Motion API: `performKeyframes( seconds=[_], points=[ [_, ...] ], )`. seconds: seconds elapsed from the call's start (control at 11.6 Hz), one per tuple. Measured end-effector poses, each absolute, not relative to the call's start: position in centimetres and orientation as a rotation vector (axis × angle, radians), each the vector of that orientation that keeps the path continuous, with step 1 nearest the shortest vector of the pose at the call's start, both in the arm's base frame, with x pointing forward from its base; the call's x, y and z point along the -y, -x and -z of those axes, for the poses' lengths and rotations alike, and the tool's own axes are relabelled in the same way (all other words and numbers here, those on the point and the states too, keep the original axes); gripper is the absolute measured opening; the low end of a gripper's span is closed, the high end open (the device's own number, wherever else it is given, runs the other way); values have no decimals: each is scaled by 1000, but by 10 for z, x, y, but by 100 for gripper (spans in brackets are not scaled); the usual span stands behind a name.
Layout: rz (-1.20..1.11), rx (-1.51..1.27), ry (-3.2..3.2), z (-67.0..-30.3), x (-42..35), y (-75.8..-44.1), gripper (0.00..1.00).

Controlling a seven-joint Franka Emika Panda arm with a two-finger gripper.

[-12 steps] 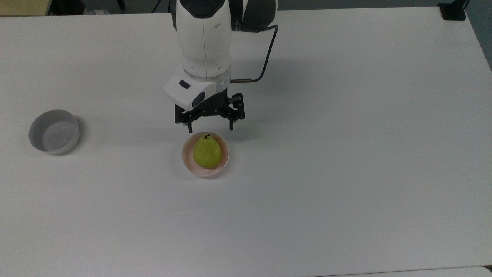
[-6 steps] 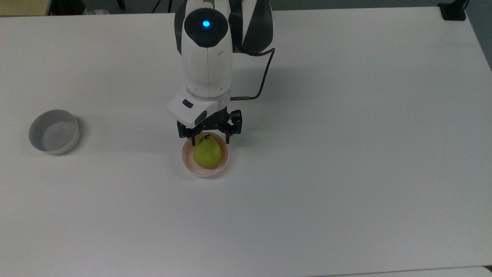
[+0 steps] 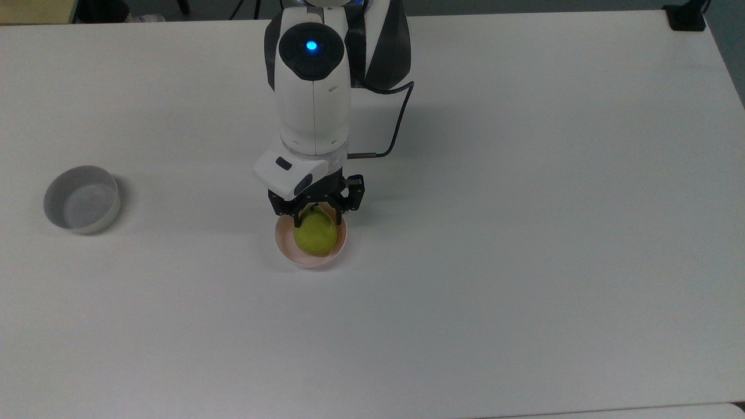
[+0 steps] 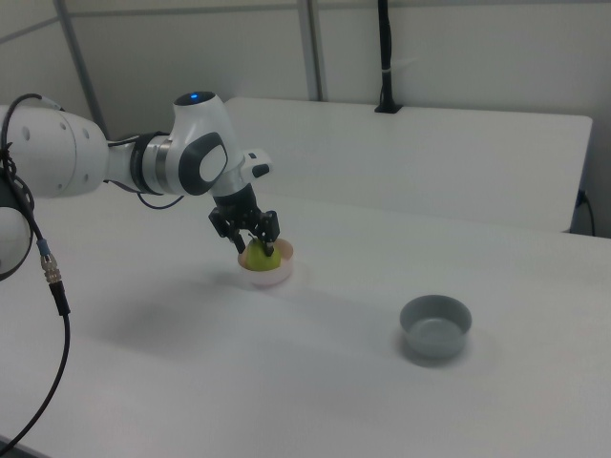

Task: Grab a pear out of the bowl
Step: 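Close the gripper around the green pear, then lift the pear out of the pink bowl and carry it beside the bowl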

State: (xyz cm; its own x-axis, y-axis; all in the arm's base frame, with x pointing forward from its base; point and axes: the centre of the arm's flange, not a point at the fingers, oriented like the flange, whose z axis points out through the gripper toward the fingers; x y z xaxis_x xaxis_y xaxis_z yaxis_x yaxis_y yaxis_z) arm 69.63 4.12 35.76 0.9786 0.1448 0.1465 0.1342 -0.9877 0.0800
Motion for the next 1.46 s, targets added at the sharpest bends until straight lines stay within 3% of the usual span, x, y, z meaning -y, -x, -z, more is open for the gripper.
performKeyframes(
  seconds=[0.34, 0.6, 1.03, 1.46],
  points=[
    [-233, -229, -3040, -348, -40, -698, 69],
    [-244, -238, -3030, -349, -40, -700, 61],
    [-255, -237, -3029, -353, -40, -701, 61],
    [-320, -218, -3022, -403, -36, -698, 61]
  ],
)
